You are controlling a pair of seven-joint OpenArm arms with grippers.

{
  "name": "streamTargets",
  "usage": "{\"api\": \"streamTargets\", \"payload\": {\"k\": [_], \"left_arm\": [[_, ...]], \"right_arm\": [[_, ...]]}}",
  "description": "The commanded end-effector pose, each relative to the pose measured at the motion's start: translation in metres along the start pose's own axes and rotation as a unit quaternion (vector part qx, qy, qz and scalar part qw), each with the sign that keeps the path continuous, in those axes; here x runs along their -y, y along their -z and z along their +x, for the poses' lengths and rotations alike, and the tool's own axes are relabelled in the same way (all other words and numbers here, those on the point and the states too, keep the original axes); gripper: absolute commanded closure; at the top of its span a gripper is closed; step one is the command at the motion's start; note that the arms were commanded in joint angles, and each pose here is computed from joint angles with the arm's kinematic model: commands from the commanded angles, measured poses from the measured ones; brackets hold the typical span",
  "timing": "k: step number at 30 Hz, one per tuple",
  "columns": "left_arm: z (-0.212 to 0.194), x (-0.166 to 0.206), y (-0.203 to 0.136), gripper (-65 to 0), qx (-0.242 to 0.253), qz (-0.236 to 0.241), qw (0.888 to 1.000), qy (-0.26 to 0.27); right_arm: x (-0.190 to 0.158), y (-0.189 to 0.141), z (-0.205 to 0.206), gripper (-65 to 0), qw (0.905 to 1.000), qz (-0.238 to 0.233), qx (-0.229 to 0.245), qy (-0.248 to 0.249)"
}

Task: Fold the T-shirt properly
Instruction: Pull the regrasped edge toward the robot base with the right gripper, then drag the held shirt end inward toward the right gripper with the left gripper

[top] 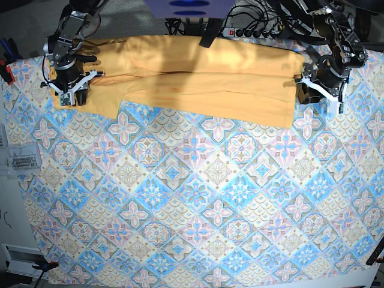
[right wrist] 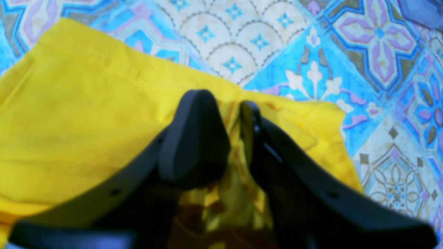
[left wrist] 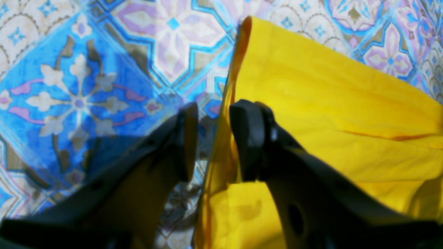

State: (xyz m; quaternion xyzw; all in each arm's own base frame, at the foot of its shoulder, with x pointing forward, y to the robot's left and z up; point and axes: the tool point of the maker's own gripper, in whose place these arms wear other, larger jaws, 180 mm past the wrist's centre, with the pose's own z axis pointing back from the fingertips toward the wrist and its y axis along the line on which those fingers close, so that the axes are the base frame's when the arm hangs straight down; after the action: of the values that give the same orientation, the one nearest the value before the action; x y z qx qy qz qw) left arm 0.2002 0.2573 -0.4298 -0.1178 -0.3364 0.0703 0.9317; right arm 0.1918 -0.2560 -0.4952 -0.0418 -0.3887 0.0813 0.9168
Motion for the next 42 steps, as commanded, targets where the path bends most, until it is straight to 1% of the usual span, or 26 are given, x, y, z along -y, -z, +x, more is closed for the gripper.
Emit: {"api": "streamTargets", "payload": {"k": [1,4,6,9,12,15,19,22,24,26,29,31,39,41,42], "left_arm": [[0.013,-0.002,-0.004,-19.1,0.021,0.000,1.000,0.008],[0.014,-0.002,-0.004,-19.1,0.022,0.000,1.000,0.008],[0.014,-0.001,-0.003,-19.1,0.022,-0.002,1.000,0.009],[0.015,0.000,-0.003,-19.1,0.022,-0.002,1.000,0.009],[0.015,0.000,-0.003,-19.1,0.022,-0.002,1.000,0.009],[0.015,0.000,-0.003,-19.1,0.022,-0.002,1.000,0.009],[0.015,0.000,-0.003,-19.1,0.022,-0.002,1.000,0.009],[0.015,0.000,-0.003,-19.1,0.022,-0.002,1.000,0.009],[0.015,0.000,-0.003,-19.1,0.022,-0.002,1.000,0.009],[0.015,0.000,-0.003,-19.1,0.022,-0.002,1.000,0.009],[0.015,0.000,-0.003,-19.1,0.023,-0.003,1.000,0.009],[0.017,0.001,-0.004,-19.1,0.025,-0.003,1.000,0.010],[0.040,0.001,-0.003,-19.1,0.054,-0.003,0.998,0.012],[0.056,0.007,-0.003,-19.1,0.068,-0.006,0.997,0.026],[0.056,0.015,0.000,-19.1,0.064,-0.015,0.997,0.033]], "right_arm": [[-0.018,-0.016,-0.058,-12.1,0.9928,0.033,-0.113,-0.020],[0.000,-0.029,-0.052,-8.1,0.9965,0.002,-0.083,-0.012],[0.007,-0.036,-0.048,-6.2,0.9977,-0.018,-0.065,0.000],[0.024,-0.048,-0.042,-4.6,0.9973,-0.057,-0.043,0.017],[0.037,-0.059,-0.040,-4.2,0.9958,-0.083,-0.030,0.025],[0.043,-0.069,-0.046,-4.2,0.9948,-0.093,-0.031,0.026],[0.046,-0.073,-0.046,-4.5,0.9942,-0.101,-0.016,0.031],[0.037,-0.068,-0.058,-4.5,0.9945,-0.089,-0.036,0.042],[0.025,-0.053,-0.049,-4.5,0.9963,-0.068,-0.029,0.042],[0.012,-0.046,-0.049,-4.5,0.9978,-0.047,-0.037,0.027],[-0.002,-0.040,-0.059,-4.5,0.9975,-0.023,-0.067,-0.005],[-0.009,-0.037,-0.064,-4.5,0.9970,-0.012,-0.076,-0.007],[-0.013,-0.036,-0.068,-4.5,0.9968,-0.007,-0.079,-0.002],[-0.013,-0.036,-0.068,-4.5,0.9968,-0.007,-0.079,-0.002],[-0.013,-0.036,-0.068,-4.5,0.9968,-0.007,-0.079,-0.002]]}}
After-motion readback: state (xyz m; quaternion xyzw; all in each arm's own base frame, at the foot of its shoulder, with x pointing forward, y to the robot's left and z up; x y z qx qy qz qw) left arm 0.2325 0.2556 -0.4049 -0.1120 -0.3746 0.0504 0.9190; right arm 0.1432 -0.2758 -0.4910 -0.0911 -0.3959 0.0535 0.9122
